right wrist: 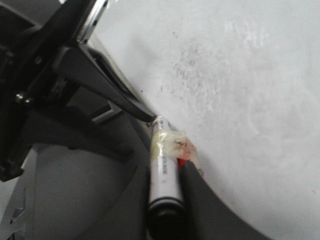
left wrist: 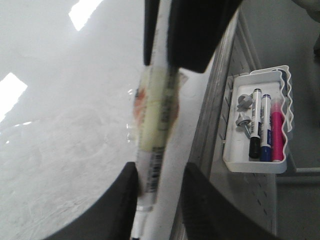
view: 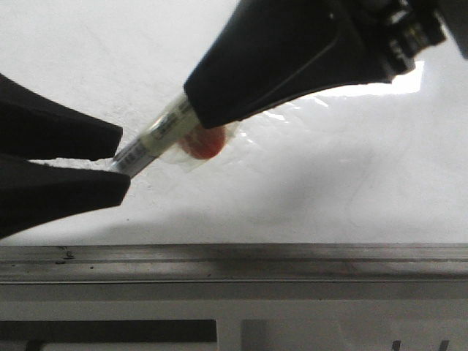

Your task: Write number 8 on whiteboard

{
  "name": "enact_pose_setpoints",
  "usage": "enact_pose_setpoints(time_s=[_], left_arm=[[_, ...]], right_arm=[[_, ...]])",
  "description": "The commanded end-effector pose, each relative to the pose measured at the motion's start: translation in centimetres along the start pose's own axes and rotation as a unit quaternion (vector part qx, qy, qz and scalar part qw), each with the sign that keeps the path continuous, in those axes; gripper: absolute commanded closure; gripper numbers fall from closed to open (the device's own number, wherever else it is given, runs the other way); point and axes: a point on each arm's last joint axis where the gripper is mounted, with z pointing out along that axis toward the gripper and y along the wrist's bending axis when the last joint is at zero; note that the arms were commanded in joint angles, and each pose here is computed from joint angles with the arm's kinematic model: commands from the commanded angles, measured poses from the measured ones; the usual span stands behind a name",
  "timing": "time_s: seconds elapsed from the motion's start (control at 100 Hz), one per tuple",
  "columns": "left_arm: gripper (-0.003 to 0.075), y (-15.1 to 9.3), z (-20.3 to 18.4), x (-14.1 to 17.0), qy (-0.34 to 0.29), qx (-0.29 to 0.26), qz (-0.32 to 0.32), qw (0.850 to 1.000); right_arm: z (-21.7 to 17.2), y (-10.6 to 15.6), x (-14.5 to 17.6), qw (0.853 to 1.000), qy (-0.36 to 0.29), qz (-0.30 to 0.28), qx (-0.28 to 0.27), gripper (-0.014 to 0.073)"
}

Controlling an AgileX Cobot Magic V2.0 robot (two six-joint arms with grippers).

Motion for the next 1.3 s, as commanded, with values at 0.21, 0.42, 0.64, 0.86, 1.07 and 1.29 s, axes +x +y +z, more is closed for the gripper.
enact_pose_setpoints(time_s=[0.21, 0.42, 0.64, 0.86, 1.07, 1.29], left_arm=[[0.0332, 2.2, -2.6, -2.6, -0.048, -0.108, -0.08, 0.99], [0.0332, 3.3, -7.6, -3.2, -0.042, -0.221, -0.156, 0.962], [0.0332, 3.7, -10.3, -3.6, -0.06, -0.295, -0.143, 0.943], [0.0332, 4.0, -10.3, -3.6, -0.065, -0.308, -0.14, 0.939], [0.0332, 4.0, -10.3, -3.7, -0.069, -0.309, -0.139, 0.938], [0.0332, 4.0, -10.3, -3.7, -0.069, -0.309, -0.139, 0.938]], right_arm=[[-0.7, -0.1, -1.9, 0.998, -0.059, 0.019, 0.005, 0.0664], [-1.8, -0.6, -4.0, 0.998, -0.045, 0.049, 0.004, 0.0644], [-4.4, -3.0, -8.0, 0.993, -0.082, 0.07, 0.049, 0.0644], [-4.5, -6.2, -8.7, 0.988, -0.055, 0.104, 0.101, 0.0644], [-2.3, -6.9, -7.2, 0.988, 0.03, 0.117, 0.097, 0.0637], [-4.8, -6.6, -6.0, 0.978, 0.089, 0.119, 0.144, 0.0638]])
